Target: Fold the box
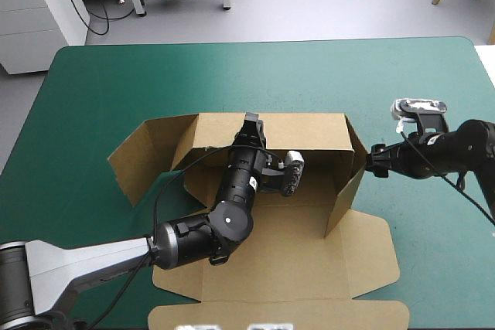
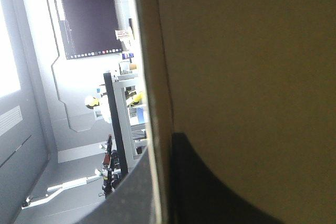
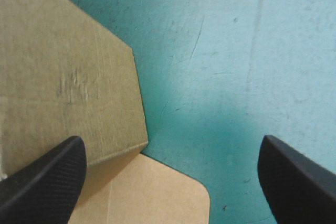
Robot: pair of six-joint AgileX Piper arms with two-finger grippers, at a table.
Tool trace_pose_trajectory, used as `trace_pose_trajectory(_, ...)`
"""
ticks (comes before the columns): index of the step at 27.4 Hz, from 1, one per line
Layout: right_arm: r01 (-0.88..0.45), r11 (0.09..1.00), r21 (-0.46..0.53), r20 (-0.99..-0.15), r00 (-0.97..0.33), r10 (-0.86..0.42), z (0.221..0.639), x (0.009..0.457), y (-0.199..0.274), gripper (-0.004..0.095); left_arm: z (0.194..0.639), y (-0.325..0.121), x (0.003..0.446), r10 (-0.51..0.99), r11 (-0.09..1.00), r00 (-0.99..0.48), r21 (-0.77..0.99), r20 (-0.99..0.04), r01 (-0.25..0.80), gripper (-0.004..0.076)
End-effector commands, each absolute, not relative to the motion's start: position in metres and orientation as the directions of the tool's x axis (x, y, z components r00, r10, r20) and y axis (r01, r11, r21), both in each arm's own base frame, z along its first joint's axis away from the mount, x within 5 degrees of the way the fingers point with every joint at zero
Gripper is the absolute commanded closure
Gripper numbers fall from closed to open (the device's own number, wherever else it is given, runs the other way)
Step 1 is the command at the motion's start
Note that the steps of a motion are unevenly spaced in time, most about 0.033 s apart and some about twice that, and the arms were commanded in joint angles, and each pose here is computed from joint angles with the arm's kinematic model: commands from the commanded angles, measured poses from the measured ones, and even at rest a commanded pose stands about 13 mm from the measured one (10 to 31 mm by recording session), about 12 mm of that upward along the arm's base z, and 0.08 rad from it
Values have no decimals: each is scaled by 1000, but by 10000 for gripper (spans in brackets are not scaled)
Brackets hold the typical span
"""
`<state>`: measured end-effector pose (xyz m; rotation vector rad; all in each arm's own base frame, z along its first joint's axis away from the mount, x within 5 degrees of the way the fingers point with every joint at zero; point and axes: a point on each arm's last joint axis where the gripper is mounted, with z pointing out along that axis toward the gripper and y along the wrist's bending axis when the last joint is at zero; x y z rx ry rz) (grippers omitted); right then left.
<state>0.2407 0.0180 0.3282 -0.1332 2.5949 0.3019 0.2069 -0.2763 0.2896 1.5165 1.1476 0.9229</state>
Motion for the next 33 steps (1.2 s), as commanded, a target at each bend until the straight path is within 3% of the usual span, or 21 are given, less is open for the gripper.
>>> trace_pose_trajectory(1, -202, 958, 204, -589, -807, -44, 337, 228, 21, 102, 320, -271, 204, 965, -29, 261, 994, 0, 107, 734)
trace_pose_trajectory(11, -330, 908, 258, -650, -754, -89, 325, 207, 34, 102, 320, -271, 204, 965, -29, 261, 994, 0, 107, 734)
trace_pose_trajectory(19, -394, 891, 227, -719, -685, -120, 308, 210, 36, 102, 320, -271, 204, 965, -29, 263, 994, 0, 108, 734)
trace_pose_trajectory(31, -417, 905, 84, -844, -513, -158, 296, 208, 93, 103, 321, -272, 204, 962, -35, 272, 994, 6, 101, 734)
trace_pose_trajectory(33, -421, 904, 68, -848, -502, -170, 296, 205, 102, 144, 321, -272, 204, 962, -36, 273, 994, 8, 99, 734)
